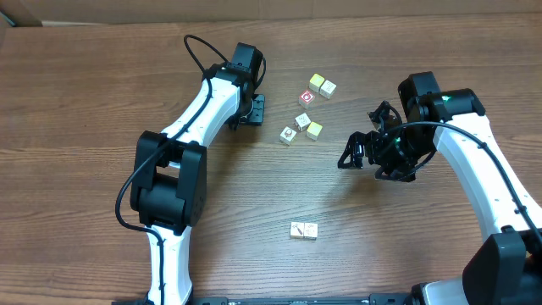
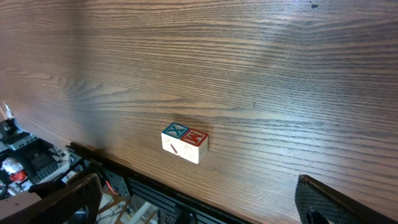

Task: Flip 5 blocks
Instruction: 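Grasp the yellow S block with the left gripper and lift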

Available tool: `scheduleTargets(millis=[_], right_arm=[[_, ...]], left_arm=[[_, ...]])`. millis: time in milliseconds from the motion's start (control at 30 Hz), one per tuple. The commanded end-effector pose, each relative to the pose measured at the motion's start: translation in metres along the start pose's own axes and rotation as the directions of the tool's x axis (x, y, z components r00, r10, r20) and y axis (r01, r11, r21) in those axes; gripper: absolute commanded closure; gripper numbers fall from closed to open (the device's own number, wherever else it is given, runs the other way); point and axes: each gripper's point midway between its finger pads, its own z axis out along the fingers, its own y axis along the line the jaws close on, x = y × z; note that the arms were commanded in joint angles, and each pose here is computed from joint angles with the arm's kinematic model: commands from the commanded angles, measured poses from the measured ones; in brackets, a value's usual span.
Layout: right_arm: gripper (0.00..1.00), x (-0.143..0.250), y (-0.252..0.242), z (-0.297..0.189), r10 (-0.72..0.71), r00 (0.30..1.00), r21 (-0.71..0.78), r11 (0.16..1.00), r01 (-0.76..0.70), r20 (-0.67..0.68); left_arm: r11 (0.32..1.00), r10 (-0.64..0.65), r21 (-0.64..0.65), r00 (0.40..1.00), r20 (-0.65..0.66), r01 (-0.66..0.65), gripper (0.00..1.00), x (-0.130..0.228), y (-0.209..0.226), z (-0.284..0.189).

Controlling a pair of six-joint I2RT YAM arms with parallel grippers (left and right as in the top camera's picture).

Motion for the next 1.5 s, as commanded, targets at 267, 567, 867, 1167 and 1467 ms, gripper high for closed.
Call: scheduleTargets(millis=[267,567,867,1167,1467], right_arm=[[0.00,-0.002,0.006,-0.008,-0.026,0.999,-0.004,1.000,0.026,0.026],[0.00,-0.001,0.006,-0.008,-0.023,1.000,-0.003,1.000,0.023,0.020],[0.00,0.000,0.006,-0.008,-0.022,1.000,-0.003,1.000,0.022,0.019],[0.00,0.000,0.006,-0.008,-0.023,1.000,-0.003,1.000,0.023,0.019],[0.00,0.003,0.005,-0.008,-0.015,1.000,0.000,1.000,0.015,0.005]], left_arm=[[0.999,-0.004,0.037,0.999,0.033,0.003,0.51,-0.011,-0.011,-0.003],[0.997,-0.002,0.075,1.000,-0.015,0.003,0.60,-0.002,-0.019,0.022],[0.997,-0.019,0.081,1.000,0.019,0.018,0.76,-0.018,-0.021,0.009],[0.998,-0.035,0.058,0.999,-0.034,0.037,0.96,-0.020,-0.017,-0.027],[0.998,-0.057,-0.047,0.995,-0.083,0.053,0.95,0.019,-0.010,-0.095]])
